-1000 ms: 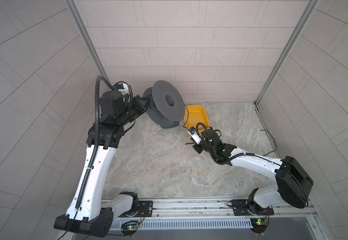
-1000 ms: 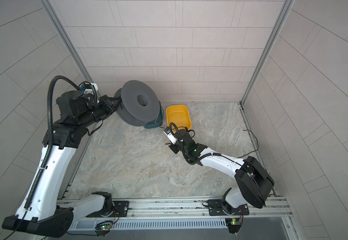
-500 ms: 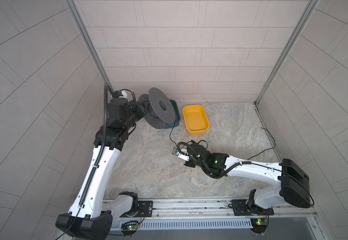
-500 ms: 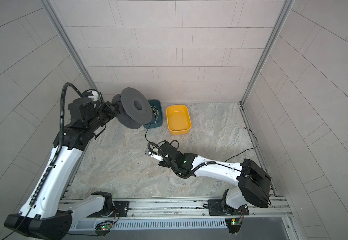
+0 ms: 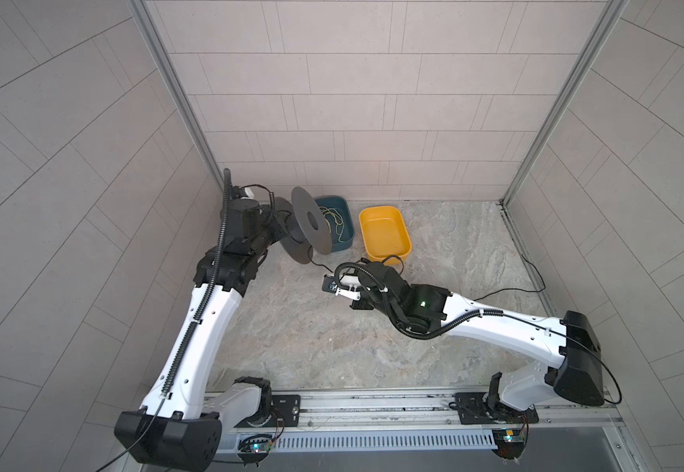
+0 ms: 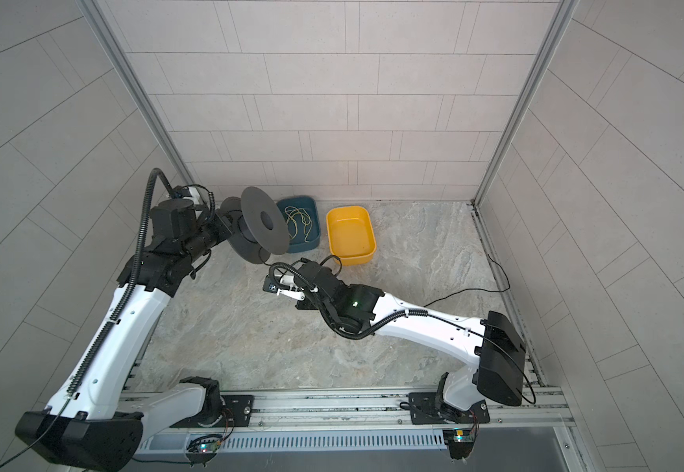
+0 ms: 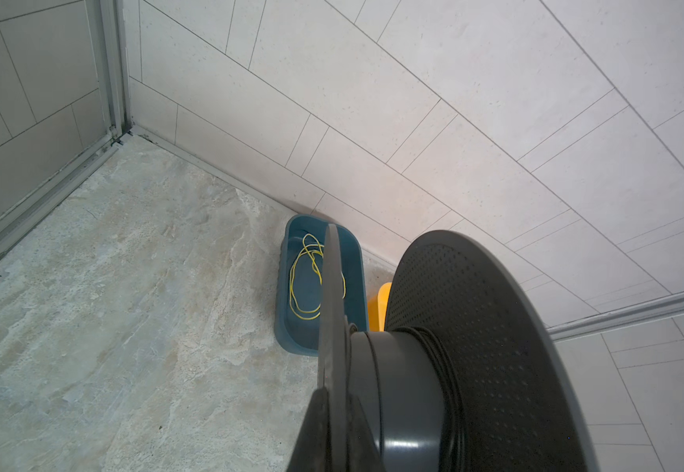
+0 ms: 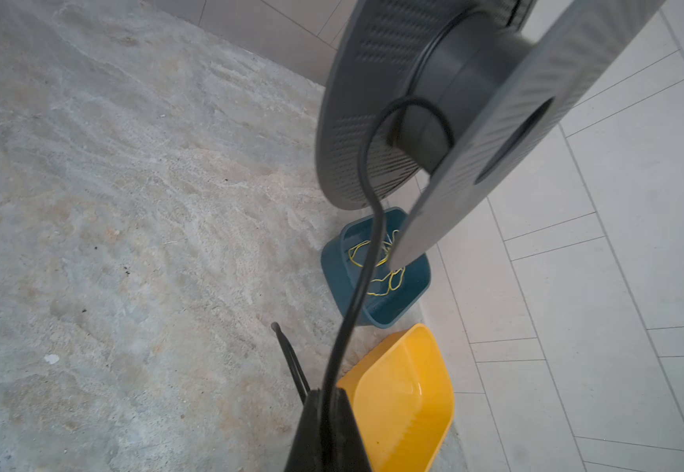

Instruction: Wrap the cables

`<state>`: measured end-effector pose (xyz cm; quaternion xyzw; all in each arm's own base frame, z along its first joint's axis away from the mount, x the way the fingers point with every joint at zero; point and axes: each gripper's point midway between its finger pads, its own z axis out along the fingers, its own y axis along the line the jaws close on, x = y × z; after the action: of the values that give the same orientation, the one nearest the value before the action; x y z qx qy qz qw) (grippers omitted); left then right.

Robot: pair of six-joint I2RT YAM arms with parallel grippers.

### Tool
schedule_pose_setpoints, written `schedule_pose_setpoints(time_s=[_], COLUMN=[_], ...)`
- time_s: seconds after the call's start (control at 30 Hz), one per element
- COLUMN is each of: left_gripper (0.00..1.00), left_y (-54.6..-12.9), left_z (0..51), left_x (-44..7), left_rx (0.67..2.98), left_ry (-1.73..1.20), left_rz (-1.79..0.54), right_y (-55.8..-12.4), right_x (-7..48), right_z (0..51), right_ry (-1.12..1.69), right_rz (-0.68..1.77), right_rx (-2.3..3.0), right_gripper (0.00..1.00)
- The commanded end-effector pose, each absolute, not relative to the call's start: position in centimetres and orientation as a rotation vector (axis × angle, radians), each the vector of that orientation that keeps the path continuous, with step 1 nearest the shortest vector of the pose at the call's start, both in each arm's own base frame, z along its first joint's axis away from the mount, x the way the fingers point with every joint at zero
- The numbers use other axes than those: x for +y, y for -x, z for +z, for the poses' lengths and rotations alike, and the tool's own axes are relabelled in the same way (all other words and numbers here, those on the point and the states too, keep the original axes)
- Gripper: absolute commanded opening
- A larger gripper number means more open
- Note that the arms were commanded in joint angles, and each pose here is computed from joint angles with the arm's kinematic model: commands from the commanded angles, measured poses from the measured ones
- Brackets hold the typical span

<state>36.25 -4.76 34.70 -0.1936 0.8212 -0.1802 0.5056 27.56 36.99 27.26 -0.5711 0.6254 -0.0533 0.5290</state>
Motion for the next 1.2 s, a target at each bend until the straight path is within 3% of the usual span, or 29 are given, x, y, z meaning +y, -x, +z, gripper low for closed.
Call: schedule_pose_setpoints(time_s=[0.0, 0.27, 0.7, 0.97, 1.17], left_gripper=[0.0, 0.0, 0.0, 0.0, 0.0], left_y=[-36.1, -34.7, -32.6, -31.0, -29.7], left_z=[34.9, 31.5, 32.0, 33.3, 35.1], left_x=[-5.8, -8.0, -11.7, -13.6, -14.6], left_rx=[2.003, 2.231, 2.247, 2.213, 2.161], left_ry=[0.367, 0.168, -0.07, -0.21, -0.26], left_rz=[-0.428, -0.402, -0.607, -0.712, -0.806], right_y=[-28.7, -32.4, -38.3, -42.9, -45.2], right_x=[36.9, 35.6, 31.1, 27.4, 24.6], right_z=[28.8, 31.9, 35.1, 34.6, 31.5], right_ry=[1.346, 1.213, 0.961, 0.78, 0.699], right_rz=[-0.21, -0.301, -0.316, -0.276, -0.243], right_rx=[1.478, 1.517, 1.698, 1.882, 2.025], right_gripper=[0.0, 0.0, 0.0, 0.0, 0.0])
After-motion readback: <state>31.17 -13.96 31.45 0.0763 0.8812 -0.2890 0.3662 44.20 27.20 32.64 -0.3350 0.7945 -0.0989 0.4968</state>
